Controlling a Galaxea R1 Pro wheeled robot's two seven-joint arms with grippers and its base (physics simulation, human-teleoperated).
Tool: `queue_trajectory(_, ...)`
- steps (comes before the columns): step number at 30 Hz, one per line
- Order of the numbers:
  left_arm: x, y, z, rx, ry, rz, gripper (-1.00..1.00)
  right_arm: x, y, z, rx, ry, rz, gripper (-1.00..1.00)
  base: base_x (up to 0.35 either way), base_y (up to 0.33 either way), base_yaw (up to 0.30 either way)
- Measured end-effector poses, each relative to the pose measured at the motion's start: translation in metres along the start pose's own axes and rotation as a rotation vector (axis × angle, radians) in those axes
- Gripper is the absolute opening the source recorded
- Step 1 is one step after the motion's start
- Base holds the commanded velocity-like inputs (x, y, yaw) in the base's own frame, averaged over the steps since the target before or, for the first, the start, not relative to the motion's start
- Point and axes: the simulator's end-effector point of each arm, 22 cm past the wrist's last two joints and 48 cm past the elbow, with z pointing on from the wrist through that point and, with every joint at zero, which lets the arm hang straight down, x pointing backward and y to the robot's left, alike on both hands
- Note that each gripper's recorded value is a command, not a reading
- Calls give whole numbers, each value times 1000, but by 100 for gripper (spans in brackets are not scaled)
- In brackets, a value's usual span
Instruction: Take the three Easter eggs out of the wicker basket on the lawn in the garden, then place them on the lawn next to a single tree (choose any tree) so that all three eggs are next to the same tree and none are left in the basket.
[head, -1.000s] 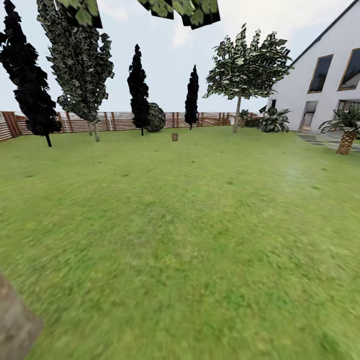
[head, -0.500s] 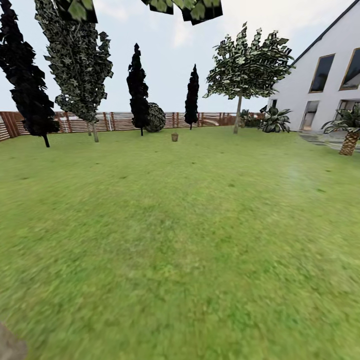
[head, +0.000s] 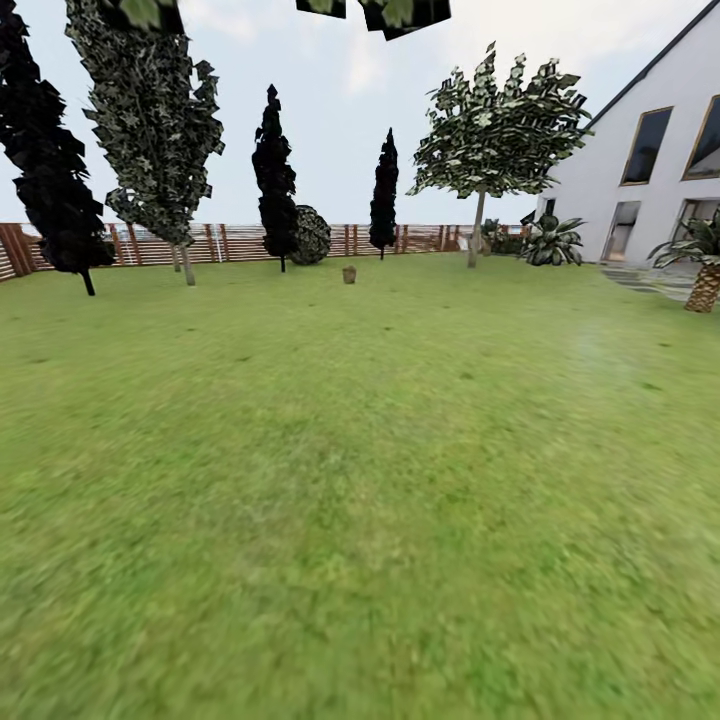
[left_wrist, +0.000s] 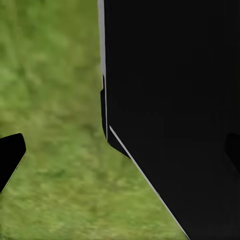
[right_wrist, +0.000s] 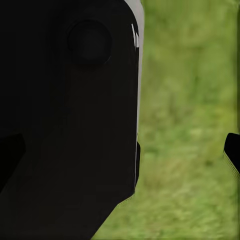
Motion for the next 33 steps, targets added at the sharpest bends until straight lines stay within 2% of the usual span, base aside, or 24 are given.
queue_trajectory(33,0,0,0,0,1,-1,100,1,0,0,0,3,-2,100,337,0,0)
